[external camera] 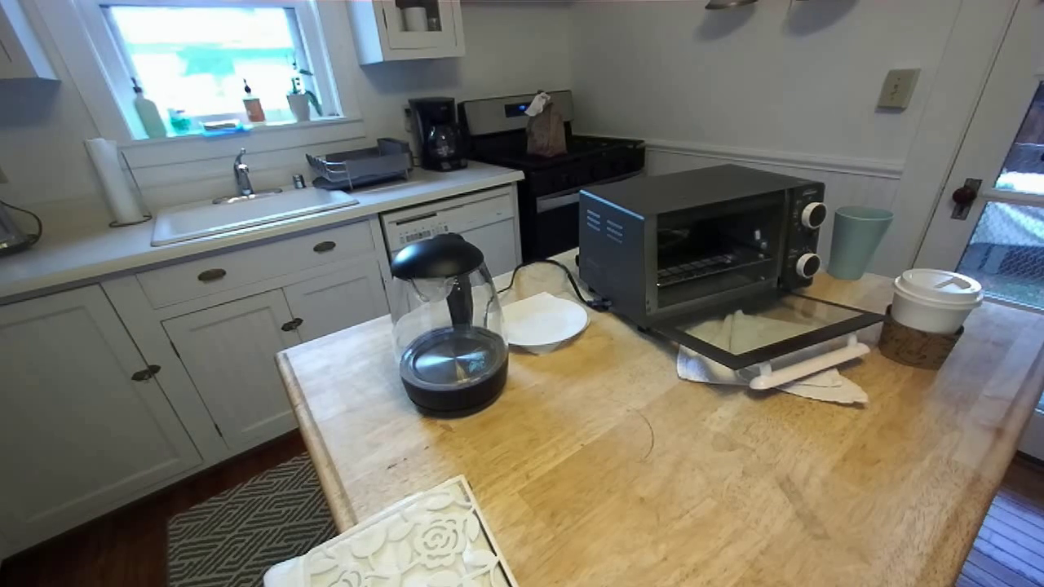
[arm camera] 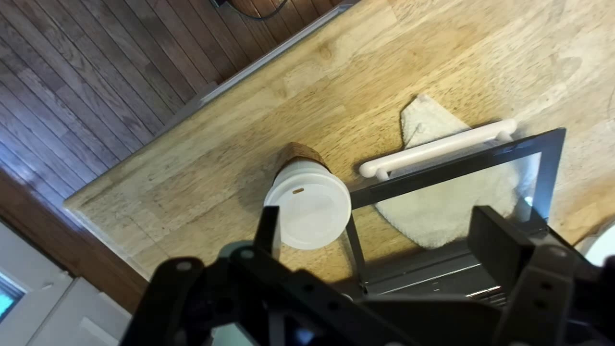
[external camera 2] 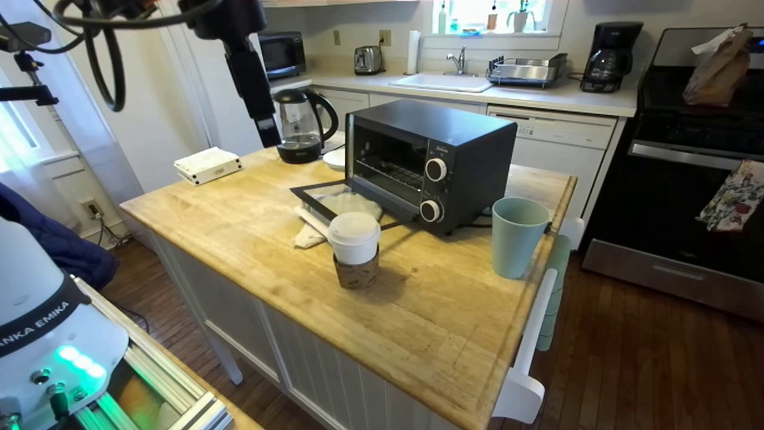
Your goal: Pick up the white coffee cup and put it on the oven
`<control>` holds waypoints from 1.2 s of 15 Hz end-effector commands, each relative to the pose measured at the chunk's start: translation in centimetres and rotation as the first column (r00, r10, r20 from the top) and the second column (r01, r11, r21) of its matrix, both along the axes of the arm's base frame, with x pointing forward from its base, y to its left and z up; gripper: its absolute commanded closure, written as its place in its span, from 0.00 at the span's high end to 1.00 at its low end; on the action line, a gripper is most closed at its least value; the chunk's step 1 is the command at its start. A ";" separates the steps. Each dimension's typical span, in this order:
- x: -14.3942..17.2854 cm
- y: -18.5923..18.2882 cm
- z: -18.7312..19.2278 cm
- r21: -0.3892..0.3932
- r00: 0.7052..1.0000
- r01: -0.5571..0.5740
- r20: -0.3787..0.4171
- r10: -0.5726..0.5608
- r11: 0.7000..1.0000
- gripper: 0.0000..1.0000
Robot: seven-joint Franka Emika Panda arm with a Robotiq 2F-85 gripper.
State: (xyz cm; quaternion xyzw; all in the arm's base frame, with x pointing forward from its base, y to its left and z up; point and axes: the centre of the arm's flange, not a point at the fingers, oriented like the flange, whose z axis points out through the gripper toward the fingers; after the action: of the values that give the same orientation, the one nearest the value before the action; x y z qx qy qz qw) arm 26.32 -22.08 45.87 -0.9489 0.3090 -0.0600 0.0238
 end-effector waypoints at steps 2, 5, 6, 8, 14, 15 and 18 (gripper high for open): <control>2.3 -4.5 -2.8 0.034 0.995 0.100 -0.018 -0.099 0.994 1.00; 3.7 -5.6 -4.6 0.040 0.987 0.142 -0.080 -0.139 0.989 1.00; 4.1 -5.9 -5.3 0.047 0.982 0.161 -0.112 -0.155 0.986 1.00; 4.7 -6.5 -6.9 0.057 0.969 0.195 -0.162 -0.184 0.979 1.00; 5.2 -8.2 -10.4 0.041 0.929 0.309 -0.229 -0.292 0.950 1.00; 5.0 -8.2 -10.2 0.042 0.927 0.313 -0.232 -0.296 0.949 1.00; 4.6 -7.6 -10.4 0.036 0.933 0.285 -0.237 -0.269 0.958 1.00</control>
State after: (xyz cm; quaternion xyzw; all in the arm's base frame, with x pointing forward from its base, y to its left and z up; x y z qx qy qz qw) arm 30.93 -29.65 35.44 -0.8949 0.4422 0.0584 0.0123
